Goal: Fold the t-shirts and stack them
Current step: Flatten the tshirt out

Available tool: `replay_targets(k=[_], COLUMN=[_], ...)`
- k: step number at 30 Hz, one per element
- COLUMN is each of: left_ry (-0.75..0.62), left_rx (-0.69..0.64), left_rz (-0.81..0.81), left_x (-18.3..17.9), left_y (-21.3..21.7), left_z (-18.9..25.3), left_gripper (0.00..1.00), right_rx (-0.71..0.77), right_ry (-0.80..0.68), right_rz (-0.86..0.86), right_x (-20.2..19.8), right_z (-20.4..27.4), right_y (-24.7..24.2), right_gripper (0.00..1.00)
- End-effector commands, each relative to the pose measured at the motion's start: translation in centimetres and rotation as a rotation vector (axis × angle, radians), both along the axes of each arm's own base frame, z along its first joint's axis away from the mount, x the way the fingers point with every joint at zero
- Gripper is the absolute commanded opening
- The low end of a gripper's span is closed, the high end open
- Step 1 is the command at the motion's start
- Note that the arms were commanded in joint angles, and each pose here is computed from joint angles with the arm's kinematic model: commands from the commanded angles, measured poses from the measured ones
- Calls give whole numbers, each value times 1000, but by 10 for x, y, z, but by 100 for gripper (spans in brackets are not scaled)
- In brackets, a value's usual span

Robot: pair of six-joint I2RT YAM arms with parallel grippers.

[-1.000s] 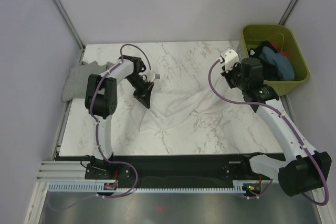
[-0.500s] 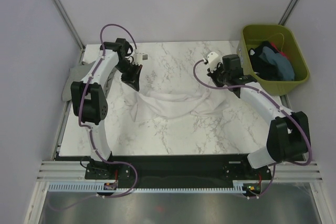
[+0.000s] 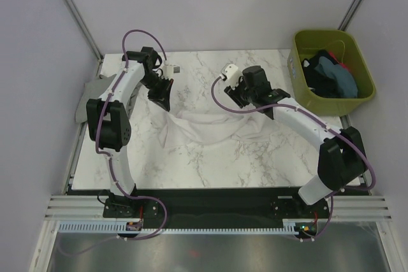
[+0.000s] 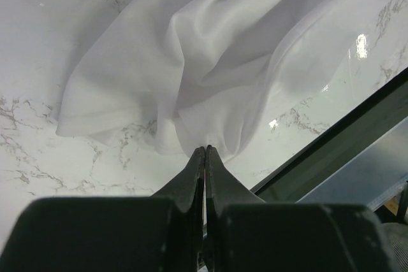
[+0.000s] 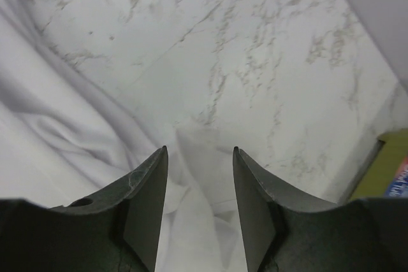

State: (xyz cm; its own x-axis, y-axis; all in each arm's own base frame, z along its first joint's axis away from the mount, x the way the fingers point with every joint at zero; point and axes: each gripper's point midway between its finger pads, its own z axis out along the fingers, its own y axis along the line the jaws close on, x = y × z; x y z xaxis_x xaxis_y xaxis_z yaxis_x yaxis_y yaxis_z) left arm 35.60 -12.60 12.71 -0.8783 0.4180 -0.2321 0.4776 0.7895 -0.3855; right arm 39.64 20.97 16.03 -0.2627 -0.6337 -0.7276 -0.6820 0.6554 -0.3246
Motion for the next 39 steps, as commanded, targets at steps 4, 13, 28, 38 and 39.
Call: replay_targets(k=[4, 13, 28, 38, 39], left_ry=[21, 33, 7, 8, 8], left_rx=[-46, -63, -117, -142, -146], left_rz=[24, 25, 20, 20, 23], left_x=[1, 0, -2, -2, -3], left_y=[-8, -11, -19, -22, -23], left_z=[3, 0, 15, 16, 17], left_gripper=[2, 2, 2, 2, 2], right_rx=[-20, -149, -442, -664, -674], right_ry=[-188, -123, -221, -75, -78], right_rz=[-158, -38, -139, -155, -154], right_x=[34, 26, 31, 25, 23], right_z=[55, 20, 11, -4, -5], right_y=[-21, 28, 50, 67, 67], right_gripper=[56, 55, 41, 51, 51])
